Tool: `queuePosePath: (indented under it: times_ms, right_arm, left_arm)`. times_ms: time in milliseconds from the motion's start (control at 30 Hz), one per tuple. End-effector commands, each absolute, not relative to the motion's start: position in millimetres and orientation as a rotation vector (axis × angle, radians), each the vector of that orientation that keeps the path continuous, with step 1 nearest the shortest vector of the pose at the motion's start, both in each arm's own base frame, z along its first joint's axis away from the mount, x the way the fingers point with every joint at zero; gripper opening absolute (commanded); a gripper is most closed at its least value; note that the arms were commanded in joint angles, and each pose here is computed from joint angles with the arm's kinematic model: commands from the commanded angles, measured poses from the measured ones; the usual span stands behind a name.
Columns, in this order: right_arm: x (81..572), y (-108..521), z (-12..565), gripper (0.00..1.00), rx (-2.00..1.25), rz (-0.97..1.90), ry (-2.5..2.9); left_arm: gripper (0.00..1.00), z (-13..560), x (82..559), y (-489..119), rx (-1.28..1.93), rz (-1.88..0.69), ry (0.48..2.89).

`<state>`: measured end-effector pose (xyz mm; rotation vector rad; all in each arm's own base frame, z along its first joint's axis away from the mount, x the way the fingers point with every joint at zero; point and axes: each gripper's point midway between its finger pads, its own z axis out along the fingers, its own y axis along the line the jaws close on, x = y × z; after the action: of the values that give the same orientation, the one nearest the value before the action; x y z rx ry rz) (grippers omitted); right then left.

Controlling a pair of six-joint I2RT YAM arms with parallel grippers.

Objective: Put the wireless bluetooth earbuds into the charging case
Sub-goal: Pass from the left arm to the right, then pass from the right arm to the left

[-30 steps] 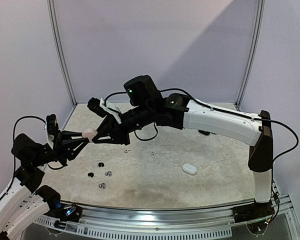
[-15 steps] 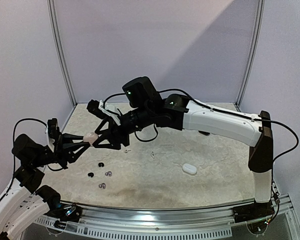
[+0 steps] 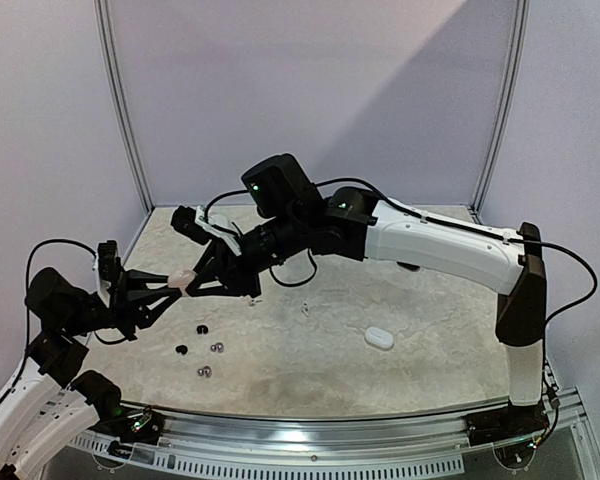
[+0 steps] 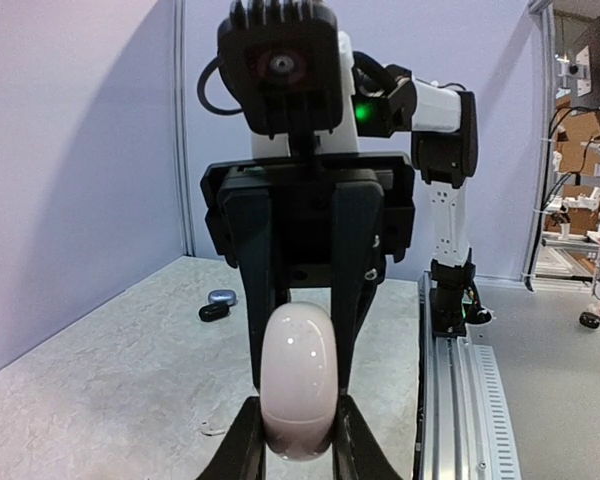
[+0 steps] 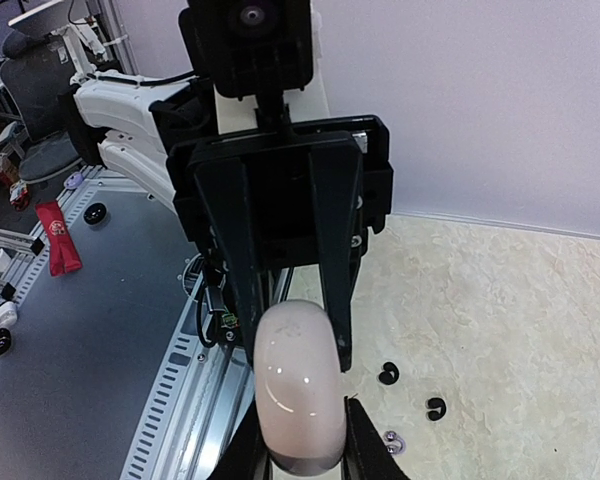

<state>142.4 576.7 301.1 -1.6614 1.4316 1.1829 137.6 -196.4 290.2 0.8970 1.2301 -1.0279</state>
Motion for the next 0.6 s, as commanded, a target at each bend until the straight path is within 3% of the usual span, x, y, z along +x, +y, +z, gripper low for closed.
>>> queuePosePath:
  times_ms: [0,267,467,567]
  right_arm:
    - [145,581,326,0.0,-1.607,1.213,1.375]
    - [145,580,333,0.0,-1.594,1.216,1.343]
    - [143,584,330,0.0,-1.59,1.238,1.339]
    - [140,588,327,0.0,-1.594,1.248,1.341]
  left_arm:
    - [0.25,276,126,-202,0.97,-1.069,1.234]
    - [0.37,276,124,-202,0.975,-1.077,1.234]
    - [0.22,279,127,-201,0.955,-1.066,1.228]
    - [0.1,281,128,-200,0.942,-1.062,1.226]
